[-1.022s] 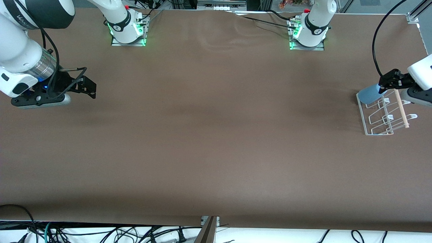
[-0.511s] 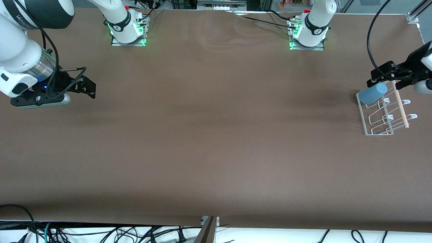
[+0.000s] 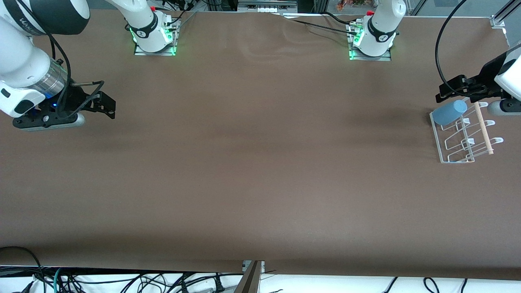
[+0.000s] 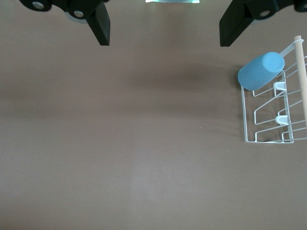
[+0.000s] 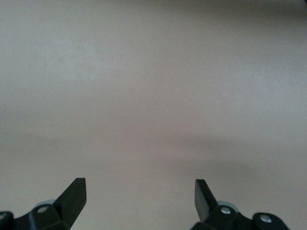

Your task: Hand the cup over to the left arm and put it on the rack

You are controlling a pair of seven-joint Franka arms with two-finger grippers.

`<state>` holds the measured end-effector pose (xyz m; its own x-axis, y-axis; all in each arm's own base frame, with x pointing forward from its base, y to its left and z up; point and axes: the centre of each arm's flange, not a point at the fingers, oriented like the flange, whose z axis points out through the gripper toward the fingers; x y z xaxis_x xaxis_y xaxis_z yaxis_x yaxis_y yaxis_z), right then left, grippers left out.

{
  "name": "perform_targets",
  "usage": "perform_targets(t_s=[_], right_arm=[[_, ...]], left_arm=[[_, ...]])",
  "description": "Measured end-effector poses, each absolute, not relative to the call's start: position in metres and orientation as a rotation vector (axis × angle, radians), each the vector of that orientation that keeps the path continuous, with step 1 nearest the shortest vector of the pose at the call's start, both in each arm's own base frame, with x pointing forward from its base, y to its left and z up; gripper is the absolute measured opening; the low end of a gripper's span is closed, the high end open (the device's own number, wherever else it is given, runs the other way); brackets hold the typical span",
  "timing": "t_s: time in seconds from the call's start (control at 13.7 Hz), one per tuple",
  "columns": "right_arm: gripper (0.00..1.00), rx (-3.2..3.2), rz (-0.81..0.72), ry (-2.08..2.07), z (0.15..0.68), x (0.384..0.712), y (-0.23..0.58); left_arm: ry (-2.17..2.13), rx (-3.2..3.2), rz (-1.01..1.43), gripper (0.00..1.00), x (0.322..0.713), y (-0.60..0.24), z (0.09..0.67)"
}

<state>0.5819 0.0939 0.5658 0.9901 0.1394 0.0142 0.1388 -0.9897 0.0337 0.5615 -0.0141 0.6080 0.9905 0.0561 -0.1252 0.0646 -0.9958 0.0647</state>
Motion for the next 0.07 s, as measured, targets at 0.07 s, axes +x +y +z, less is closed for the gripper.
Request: perform_targets(t_s=[0.07], right_arm=[[1.0,3.101,0.026,0.217,0.5658,0.5819,0.0939]], left_arm=[[0.088,3.068,-0.191,1.0,0.564,-0.0163,0.6072]])
